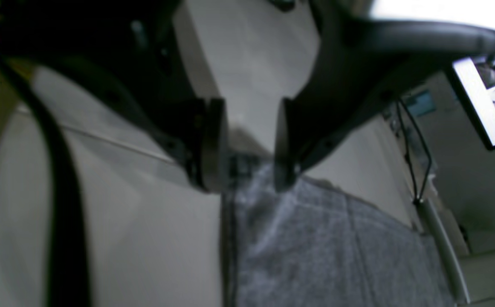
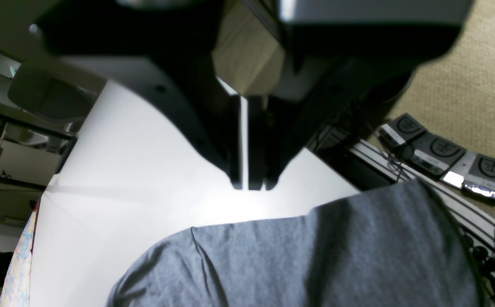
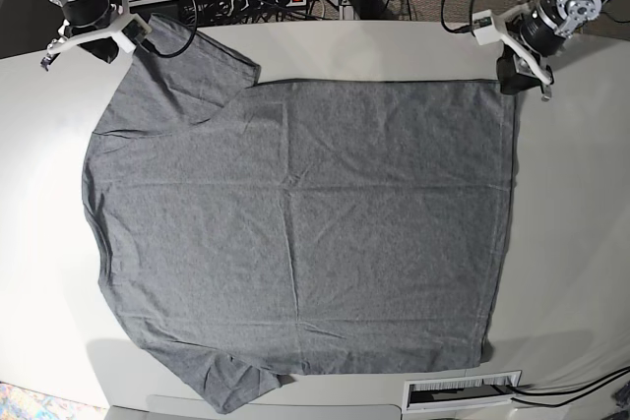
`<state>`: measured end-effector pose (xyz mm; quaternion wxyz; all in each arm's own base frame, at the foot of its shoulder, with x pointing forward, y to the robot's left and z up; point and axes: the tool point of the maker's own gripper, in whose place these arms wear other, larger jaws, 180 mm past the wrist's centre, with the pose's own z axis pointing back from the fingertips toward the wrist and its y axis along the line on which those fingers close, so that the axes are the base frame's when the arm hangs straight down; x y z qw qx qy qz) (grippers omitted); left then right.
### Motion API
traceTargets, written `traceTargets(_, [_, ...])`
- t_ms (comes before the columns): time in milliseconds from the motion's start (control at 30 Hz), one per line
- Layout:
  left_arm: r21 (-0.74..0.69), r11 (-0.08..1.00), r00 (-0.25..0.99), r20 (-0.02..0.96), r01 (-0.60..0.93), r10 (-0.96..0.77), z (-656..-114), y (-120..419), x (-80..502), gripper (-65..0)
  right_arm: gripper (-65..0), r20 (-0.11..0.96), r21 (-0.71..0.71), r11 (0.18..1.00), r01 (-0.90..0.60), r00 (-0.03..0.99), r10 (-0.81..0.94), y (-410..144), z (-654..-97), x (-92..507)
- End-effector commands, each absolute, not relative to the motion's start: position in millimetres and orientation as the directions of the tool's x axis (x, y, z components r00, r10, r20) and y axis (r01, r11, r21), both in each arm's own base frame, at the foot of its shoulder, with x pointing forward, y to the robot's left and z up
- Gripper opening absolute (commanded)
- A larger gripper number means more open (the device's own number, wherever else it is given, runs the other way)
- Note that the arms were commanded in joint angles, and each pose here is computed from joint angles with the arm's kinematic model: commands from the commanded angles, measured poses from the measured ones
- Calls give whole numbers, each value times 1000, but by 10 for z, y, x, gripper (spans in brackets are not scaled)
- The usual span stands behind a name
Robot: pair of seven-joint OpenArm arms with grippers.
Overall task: Fold the T-shirt properly
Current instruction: 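Move both grippers down toward the shoulder corners of the grey shirt, then grasp the shirt's shoulder corners with the left and right grippers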
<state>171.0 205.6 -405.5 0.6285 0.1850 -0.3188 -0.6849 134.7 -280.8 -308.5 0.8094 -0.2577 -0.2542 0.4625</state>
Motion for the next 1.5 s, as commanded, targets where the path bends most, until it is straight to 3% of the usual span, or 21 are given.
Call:
traceTargets(0, [648,-40,-154,121,761,-981,-4062,2108,1655,-439,-619,175,-672,426,-606,429,886,-2804,-3009,1393])
traceTargets(667, [602,-47,-186,169,797,-968,-3982,1993,1729,-439,-619,166,-672,426,-606,438,884,-2825,-3012,1382])
traceTargets(1167, [622,27,-143,222,783,-964,-3839,1980,2101,-440,-619,162,-673,426,-605,441,883,-2832,-3013,1380])
traceTargets(1467, [625,30,-142,224,780,-964,-3829,1979,2119,-638,-619,123,-698,383,-604,426,896,-2877,-2982,1399])
